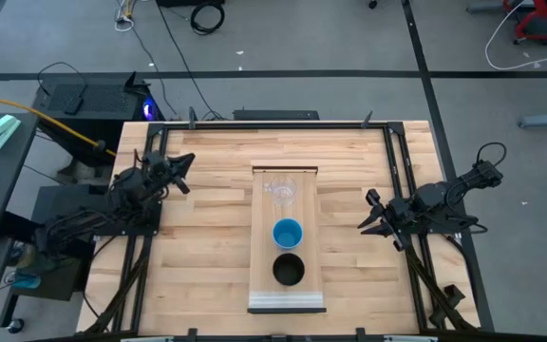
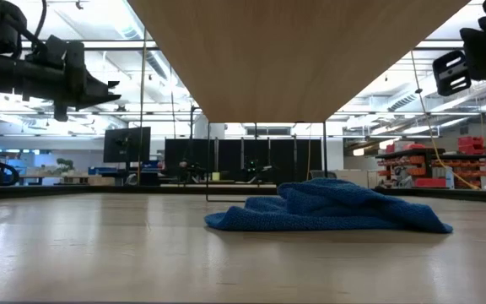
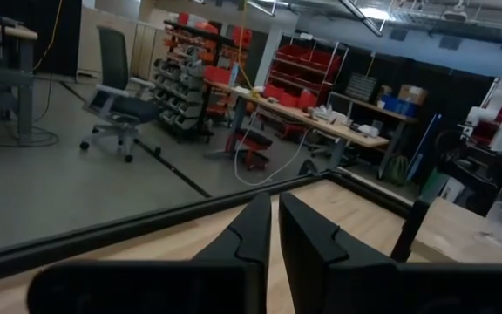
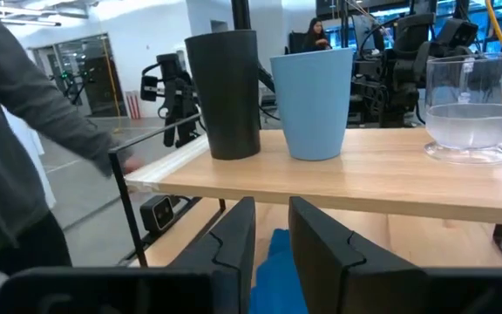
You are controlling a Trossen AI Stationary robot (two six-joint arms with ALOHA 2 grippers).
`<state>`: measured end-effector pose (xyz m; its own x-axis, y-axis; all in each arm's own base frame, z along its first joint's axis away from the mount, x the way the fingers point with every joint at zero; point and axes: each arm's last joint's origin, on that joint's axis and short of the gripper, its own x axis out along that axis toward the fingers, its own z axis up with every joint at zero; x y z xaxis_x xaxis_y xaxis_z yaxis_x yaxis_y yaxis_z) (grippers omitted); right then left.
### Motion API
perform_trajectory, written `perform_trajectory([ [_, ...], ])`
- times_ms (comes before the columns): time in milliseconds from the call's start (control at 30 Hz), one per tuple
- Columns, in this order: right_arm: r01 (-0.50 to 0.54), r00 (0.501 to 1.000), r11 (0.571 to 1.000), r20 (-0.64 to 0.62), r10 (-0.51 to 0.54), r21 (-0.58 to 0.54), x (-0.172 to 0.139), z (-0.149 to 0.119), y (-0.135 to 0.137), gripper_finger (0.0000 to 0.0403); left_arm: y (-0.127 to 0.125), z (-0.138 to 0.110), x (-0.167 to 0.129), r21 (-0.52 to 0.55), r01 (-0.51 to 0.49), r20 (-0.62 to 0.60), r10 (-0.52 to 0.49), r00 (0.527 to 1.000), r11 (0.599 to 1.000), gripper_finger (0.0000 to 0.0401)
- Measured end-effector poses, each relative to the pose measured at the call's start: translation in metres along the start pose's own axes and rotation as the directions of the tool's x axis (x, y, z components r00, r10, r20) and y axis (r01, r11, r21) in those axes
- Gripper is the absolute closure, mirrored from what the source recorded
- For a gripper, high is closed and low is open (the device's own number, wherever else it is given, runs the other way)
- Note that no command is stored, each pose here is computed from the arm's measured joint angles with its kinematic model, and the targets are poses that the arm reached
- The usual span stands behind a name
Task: Stack small to large cups/mugs on shelf
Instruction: Return to Home Position
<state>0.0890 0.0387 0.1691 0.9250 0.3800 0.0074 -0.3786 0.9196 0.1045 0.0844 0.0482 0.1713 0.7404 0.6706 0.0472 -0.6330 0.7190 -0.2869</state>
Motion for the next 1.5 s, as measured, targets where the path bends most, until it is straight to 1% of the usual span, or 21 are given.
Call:
perform_trajectory([
  [233, -0.001, 1.000, 1.000, 0.001, 0.001, 0.006, 0.0000, 0.0002, 0.0000, 0.0323, 0.0000, 0.0003, 0.0000, -0.005, 0.000, 0.003, 0.000, 1.000, 1.000, 0.0376],
  [533, 0.000, 1.000, 1.000, 0.001, 0.000, 0.008, 0.0000, 0.0002, 0.0000, 0.0323, 0.0000, 0.0003, 0.0000, -0.005, -0.001, 0.003, 0.001, 1.000, 1.000, 0.0365],
  [933, -0.001, 1.000, 1.000, 0.001, 0.001, 0.008, 0.0000, 0.0002, 0.0000, 0.0323, 0.0000, 0.0003, 0.0000, -0.006, -0.001, 0.004, 0.001, 1.000, 1.000, 0.0378],
  [1267, -0.001, 1.000, 1.000, 0.001, 0.001, 0.008, 0.0000, 0.0002, 0.0000, 0.0323, 0.0000, 0.0002, 0.0000, -0.006, -0.001, 0.003, 0.001, 1.000, 1.000, 0.0365],
  [1500, -0.001, 1.000, 1.000, 0.001, 0.001, 0.008, 0.0000, 0.0002, 0.0000, 0.0323, 0.0000, 0.0002, 0.0000, -0.006, -0.001, 0.003, 0.001, 1.000, 1.000, 0.0372],
])
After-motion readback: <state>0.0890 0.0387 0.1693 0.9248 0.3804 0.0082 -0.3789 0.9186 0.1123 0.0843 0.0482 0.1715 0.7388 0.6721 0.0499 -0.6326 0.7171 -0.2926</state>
